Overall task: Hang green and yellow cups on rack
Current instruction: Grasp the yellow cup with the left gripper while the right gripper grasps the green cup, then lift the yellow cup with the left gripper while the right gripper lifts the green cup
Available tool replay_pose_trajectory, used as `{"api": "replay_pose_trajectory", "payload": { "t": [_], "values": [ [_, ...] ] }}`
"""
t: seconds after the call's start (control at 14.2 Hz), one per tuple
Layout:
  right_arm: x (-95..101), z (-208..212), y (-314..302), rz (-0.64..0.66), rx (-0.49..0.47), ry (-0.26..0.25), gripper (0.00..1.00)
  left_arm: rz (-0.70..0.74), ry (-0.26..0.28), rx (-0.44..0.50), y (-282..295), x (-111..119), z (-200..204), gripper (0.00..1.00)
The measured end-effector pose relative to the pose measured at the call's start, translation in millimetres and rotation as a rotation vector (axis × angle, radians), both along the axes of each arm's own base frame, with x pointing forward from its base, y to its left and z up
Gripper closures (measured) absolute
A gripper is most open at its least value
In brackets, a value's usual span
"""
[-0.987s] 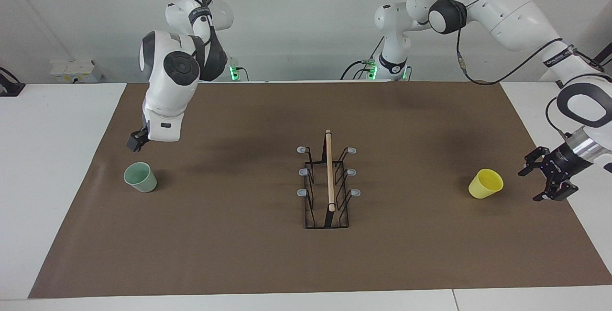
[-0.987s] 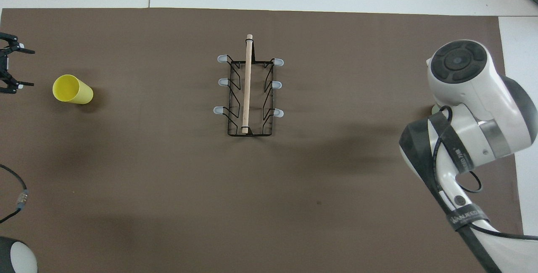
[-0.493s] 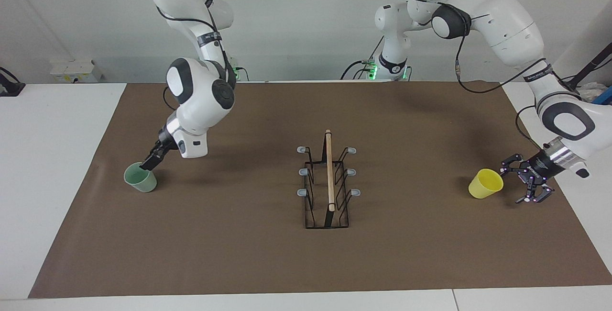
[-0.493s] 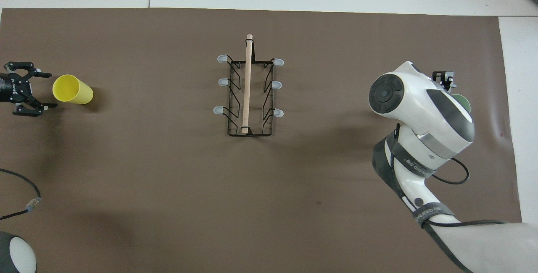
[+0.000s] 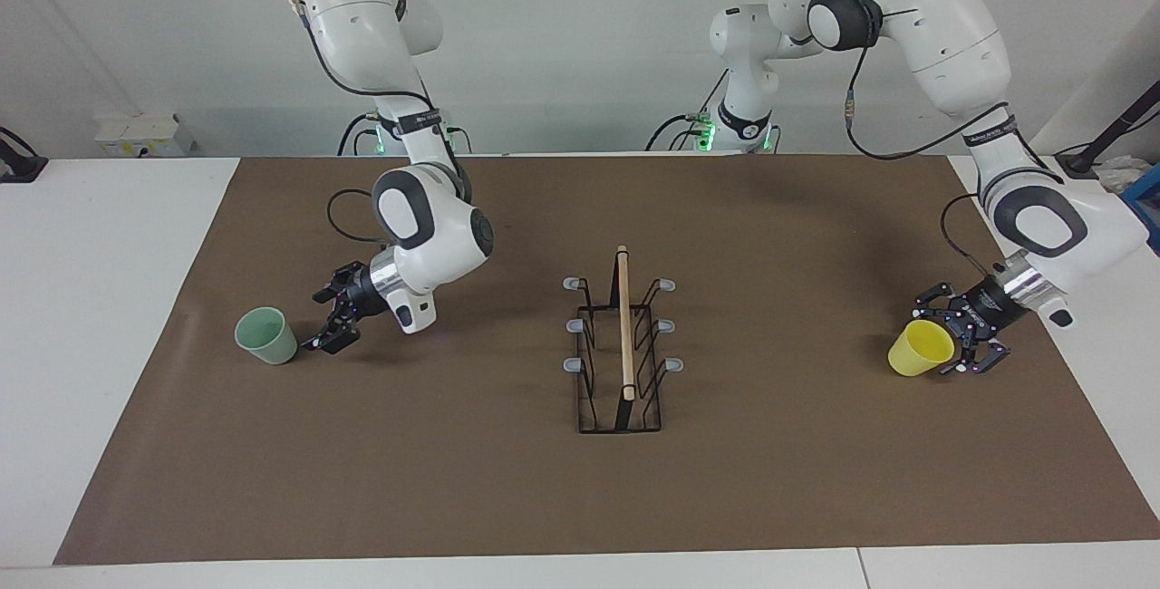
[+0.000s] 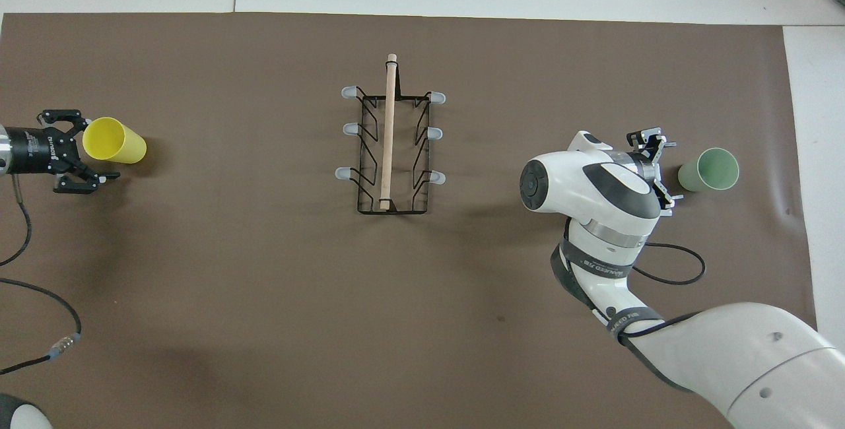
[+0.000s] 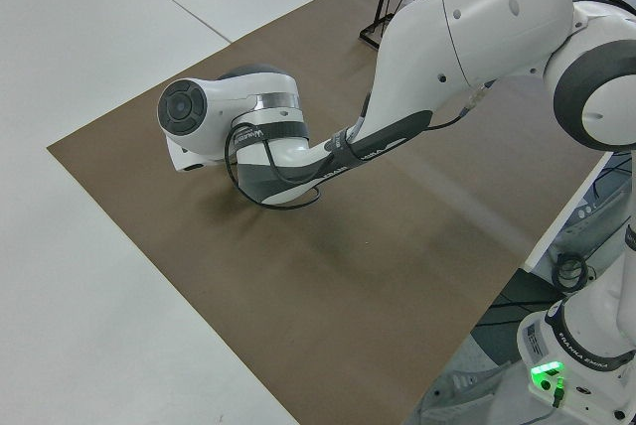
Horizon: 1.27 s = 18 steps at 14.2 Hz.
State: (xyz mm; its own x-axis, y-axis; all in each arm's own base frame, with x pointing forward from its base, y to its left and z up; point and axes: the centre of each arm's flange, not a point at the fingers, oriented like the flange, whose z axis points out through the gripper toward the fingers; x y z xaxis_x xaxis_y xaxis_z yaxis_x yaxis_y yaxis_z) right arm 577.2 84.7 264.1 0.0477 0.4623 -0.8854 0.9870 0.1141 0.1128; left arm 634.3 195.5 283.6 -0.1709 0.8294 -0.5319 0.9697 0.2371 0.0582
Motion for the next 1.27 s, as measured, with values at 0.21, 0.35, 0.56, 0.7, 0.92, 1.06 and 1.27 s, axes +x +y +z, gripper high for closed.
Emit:
{"api": "replay_pose_trajectory", "payload": {
  "t": [0.21, 0.35, 0.56, 0.7, 0.92, 1.06, 1.27],
  "values": [
    [-16.4, -34.2, -6.4, 0.043, -0.04, 0.003, 0.0, 0.084, -0.008, -0.07, 3.9, -14.8, -7.5, 0.0],
    [-22.1, -44.3, -10.9, 0.089, -0.059, -0.011, 0.0, 0.14, -0.021, -0.115, 4.6, -24.0, -15.1, 0.0],
    [-29.6, -56.7, -27.8, 0.12, -0.083, -0.046, 0.0, 0.198, -0.041, -0.162, 0.2, -29.7, -20.4, 0.0],
    [-28.3, -58.4, -37.2, 0.141, -0.089, -0.053, 0.0, 0.239, -0.055, -0.191, -2.9, -32.5, -23.2, 0.0],
    [-26.6, -59.4, -51.0, 0.146, -0.095, -0.065, 0.0, 0.25, -0.065, -0.21, -13.8, -31.1, -24.5, 0.0],
    [-25.5, -60.1, -60.8, 0.155, -0.102, -0.08, 0.0, 0.238, -0.073, -0.207, -20.6, -29.5, -22.5, 0.0],
    [-25.4, -63.8, -76.9, 0.187, -0.106, -0.088, 0.0, 0.228, -0.103, -0.174, -27.2, -24.9, -19.2, 0.04]
  ]
}}
